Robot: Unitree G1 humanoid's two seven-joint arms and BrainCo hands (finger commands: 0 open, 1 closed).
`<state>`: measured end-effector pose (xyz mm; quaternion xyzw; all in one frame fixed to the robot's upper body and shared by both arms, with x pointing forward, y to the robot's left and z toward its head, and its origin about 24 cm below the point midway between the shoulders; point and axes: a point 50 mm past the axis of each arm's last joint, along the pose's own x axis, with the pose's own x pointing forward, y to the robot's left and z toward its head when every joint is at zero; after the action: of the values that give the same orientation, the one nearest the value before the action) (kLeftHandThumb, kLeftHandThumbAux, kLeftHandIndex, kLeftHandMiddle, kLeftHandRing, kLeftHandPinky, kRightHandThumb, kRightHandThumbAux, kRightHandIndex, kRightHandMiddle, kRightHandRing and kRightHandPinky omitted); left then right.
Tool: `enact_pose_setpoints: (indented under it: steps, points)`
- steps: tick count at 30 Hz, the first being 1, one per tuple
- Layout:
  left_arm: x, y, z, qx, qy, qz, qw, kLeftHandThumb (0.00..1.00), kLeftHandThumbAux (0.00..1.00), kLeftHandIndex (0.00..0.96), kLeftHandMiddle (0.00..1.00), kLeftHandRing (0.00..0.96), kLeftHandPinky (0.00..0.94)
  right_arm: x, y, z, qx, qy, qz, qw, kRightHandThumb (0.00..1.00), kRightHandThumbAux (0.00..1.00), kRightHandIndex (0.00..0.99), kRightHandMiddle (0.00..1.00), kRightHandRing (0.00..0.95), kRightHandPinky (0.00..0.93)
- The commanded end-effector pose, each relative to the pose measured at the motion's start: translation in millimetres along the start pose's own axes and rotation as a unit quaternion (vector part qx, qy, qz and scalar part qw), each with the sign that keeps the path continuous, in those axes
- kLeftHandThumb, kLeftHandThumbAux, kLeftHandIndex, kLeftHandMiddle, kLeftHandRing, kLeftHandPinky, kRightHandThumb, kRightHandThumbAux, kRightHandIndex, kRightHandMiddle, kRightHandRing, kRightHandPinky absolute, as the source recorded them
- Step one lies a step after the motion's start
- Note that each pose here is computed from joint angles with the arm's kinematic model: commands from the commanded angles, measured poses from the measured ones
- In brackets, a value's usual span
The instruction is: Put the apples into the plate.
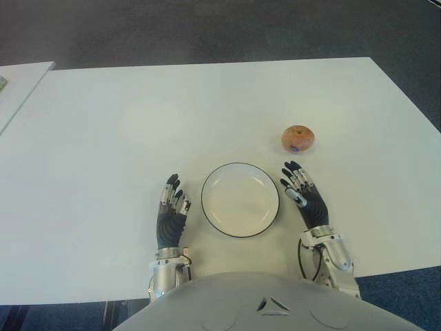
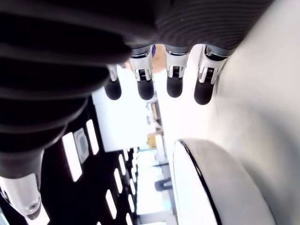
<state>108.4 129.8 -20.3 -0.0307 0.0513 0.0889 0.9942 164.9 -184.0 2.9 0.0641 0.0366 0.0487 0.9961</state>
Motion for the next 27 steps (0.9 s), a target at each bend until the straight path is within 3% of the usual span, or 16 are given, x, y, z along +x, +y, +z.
enact_pose_setpoints:
  steps: [1, 6, 12, 14, 19, 24, 27]
  points:
    - [-1.9, -4.1, -11, -0.003, 0.033, 0.003, 0.999, 0.133, 0.603, 0.028, 0.055, 0.036, 0.028, 9.1, -8.6, 15, -0.032, -0.03, 0.001, 0.999, 0.134, 0.651, 0.0, 0.001, 0.0, 0.0]
    - [-2.2, -6.1, -10, -0.001, 0.024, 0.008, 1.0, 0.131, 0.607, 0.026, 0.056, 0.038, 0.035, 13.4, -10.7, 24, -0.111, -0.065, -0.004, 0.992, 0.13, 0.673, 0.0, 0.0, 0.0, 0.0]
    - [-2.1, -9.8, -7, -0.008, 0.018, 0.002, 1.0, 0.134, 0.599, 0.029, 0.064, 0.044, 0.037, 32.0, -4.5, 44, -0.251, -0.161, -0.002, 0.954, 0.181, 0.661, 0.011, 0.0, 0.0, 0.0]
    - [-0.8, -10.2, -8, -0.011, 0.021, 0.002, 1.0, 0.134, 0.599, 0.029, 0.064, 0.044, 0.034, 34.3, -1.8, 52, -0.296, -0.192, 0.003, 0.936, 0.208, 0.655, 0.015, 0.0, 0.0, 0.004]
    - [1.9, -10.8, -8, -0.015, 0.021, 0.003, 1.0, 0.141, 0.606, 0.032, 0.07, 0.049, 0.04, 41.4, -3.5, 72, -0.421, -0.266, 0.013, 0.867, 0.308, 0.625, 0.048, 0.007, 0.0, 0.022]
    - [3.0, -10.7, -9, -0.014, 0.024, 0.002, 1.0, 0.138, 0.609, 0.033, 0.071, 0.049, 0.035, 49.5, -8.1, 81, -0.487, -0.295, 0.008, 0.822, 0.337, 0.583, 0.075, 0.021, 0.0, 0.005]
    - [3.4, -11.0, -9, -0.011, 0.018, -0.001, 1.0, 0.135, 0.61, 0.033, 0.07, 0.049, 0.036, 63.3, -13.6, 90, -0.541, -0.306, -0.002, 0.784, 0.352, 0.543, 0.086, 0.024, 0.0, 0.001]
